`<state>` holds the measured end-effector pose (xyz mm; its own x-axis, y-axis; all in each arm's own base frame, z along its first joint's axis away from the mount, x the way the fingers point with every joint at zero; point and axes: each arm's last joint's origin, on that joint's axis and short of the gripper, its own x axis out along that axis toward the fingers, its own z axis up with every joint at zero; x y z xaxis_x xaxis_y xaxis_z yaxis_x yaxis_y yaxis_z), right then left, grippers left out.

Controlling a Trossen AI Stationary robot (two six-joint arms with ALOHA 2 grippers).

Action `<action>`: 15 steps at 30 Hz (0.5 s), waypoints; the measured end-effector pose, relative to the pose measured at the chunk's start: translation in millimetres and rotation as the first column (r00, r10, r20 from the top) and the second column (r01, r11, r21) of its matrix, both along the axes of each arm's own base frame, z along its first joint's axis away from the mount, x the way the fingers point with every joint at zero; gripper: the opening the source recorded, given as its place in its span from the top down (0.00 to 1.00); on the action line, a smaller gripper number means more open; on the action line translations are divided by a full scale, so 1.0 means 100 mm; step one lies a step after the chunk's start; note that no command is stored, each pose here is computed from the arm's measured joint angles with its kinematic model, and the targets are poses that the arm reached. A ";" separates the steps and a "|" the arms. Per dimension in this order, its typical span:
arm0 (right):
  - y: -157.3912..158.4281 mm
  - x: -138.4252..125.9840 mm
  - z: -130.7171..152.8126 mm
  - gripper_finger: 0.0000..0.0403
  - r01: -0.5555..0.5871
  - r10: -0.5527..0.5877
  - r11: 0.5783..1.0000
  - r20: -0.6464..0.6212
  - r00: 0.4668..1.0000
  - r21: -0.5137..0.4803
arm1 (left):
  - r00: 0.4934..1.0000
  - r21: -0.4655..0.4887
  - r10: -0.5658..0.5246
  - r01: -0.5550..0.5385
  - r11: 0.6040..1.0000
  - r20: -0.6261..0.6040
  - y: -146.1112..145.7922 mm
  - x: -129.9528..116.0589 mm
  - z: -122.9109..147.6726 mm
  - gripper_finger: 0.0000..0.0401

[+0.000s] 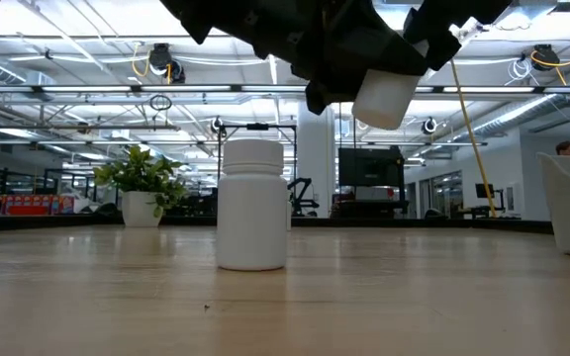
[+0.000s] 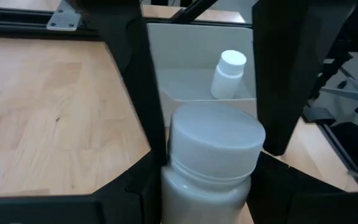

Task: Pick and place pill bottles into a basket
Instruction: Put the white pill bottle into the gray bin

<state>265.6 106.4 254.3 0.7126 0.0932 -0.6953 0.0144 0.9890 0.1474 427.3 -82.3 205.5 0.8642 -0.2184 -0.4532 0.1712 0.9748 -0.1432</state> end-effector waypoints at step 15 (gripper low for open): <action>0.01 0.00 -0.03 0.53 0.008 -0.008 0.999 -0.003 1.000 -0.044 | 1.000 0.003 -0.010 0.010 1.000 0.006 0.00 0.00 0.00 0.56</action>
